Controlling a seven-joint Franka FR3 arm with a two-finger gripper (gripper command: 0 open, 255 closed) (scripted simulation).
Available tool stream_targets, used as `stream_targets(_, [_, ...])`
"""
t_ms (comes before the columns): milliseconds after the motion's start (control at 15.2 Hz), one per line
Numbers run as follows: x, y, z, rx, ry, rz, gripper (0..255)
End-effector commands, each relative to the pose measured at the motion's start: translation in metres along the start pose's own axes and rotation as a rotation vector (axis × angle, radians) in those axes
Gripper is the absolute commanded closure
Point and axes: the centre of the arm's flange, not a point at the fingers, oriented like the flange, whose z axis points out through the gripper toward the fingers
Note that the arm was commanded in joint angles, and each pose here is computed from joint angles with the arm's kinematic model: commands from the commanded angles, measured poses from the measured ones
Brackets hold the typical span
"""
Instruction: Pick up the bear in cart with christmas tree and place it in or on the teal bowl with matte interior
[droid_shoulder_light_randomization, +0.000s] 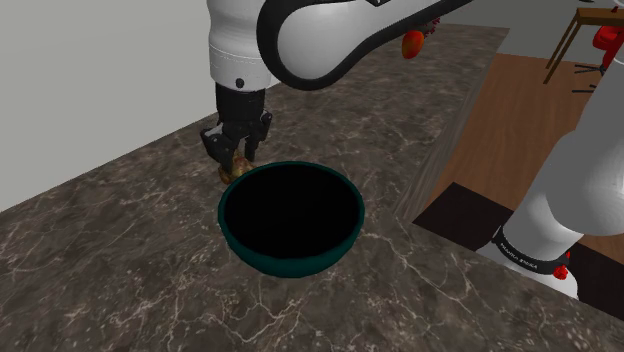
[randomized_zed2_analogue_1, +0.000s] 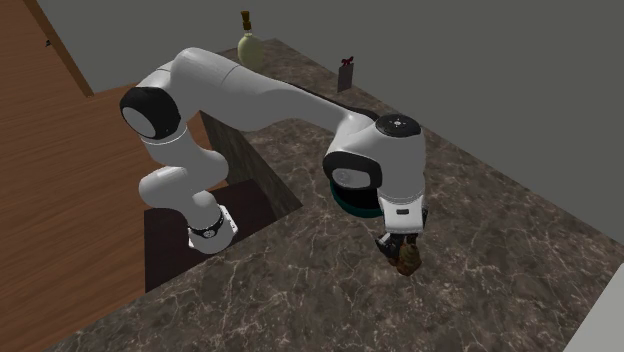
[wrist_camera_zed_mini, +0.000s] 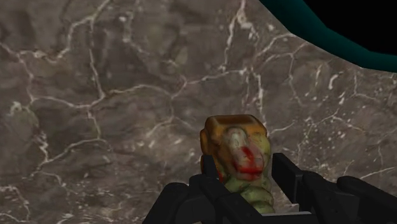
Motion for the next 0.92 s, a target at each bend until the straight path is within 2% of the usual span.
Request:
stream_targets(0, [0.000,0.000,0.000,0.000,-0.001,0.000,255])
stream_targets(462, [0.000,0.000,0.000,0.000,-0.001,0.000,255])
stream_targets(858, [0.007,-0.004,-0.030,0.000,-0.001,0.000,255])
